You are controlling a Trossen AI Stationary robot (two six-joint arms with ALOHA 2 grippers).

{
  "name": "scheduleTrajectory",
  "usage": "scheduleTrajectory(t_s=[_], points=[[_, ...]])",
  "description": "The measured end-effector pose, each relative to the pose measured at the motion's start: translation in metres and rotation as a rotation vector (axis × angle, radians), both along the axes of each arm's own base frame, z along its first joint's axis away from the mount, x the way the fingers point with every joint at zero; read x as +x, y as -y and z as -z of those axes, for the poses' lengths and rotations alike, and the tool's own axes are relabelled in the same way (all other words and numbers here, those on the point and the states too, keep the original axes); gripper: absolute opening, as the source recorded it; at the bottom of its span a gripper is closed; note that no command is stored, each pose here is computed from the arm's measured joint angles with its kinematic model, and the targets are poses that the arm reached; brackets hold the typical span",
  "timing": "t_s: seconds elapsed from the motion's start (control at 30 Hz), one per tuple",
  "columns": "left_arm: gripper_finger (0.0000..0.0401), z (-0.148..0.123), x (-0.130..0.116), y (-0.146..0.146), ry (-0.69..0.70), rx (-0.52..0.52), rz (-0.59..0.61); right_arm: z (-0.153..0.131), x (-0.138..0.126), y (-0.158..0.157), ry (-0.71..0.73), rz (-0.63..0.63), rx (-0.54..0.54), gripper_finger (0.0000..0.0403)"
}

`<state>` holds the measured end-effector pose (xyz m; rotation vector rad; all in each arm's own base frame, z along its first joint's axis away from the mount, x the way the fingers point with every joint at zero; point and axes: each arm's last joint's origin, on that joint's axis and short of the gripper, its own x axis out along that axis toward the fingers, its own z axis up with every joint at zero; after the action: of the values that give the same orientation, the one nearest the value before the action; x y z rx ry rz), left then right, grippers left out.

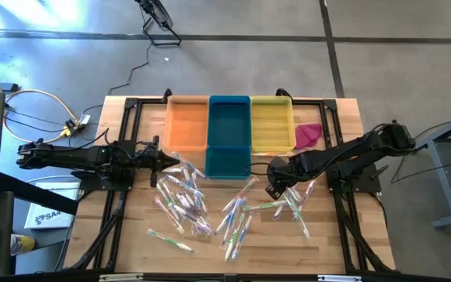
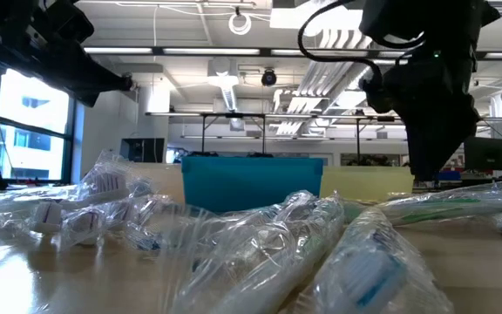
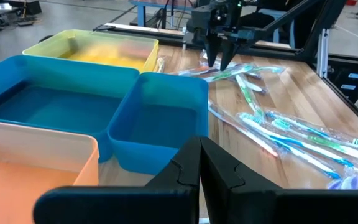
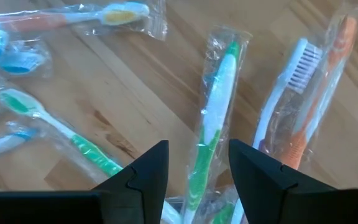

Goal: Pick & Place Toothbrushes
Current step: Put the green toothbrush into the top blue bin

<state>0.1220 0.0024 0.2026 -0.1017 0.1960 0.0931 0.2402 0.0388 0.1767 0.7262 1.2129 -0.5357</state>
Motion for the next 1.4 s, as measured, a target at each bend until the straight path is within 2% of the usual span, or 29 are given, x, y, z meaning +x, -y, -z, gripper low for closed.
scheduleTrajectory(t_s=[0.43, 0.63, 1.13, 1.4], points=[[0.0, 0.0, 0.0, 0.0, -0.001, 0.0, 0.0, 0.0, 0.001, -0.001, 0.009, -0.006, 0.01, 0.016], [0.0, 0.002, 0.0, 0.0, -0.021, 0.0, 0.0, 0.0, 0.0, -0.006, 0.019, -0.019, -0.047, 0.016], [0.0, 0.003, -0.001, 0.0, -0.03, 0.0, 0.0, 0.0, -0.002, -0.014, 0.025, -0.023, -0.064, 0.016], [0.0, 0.003, -0.001, 0.0, -0.03, 0.0, 0.0, 0.026, -0.005, -0.013, 0.0, 0.002, -0.072, 0.016]])
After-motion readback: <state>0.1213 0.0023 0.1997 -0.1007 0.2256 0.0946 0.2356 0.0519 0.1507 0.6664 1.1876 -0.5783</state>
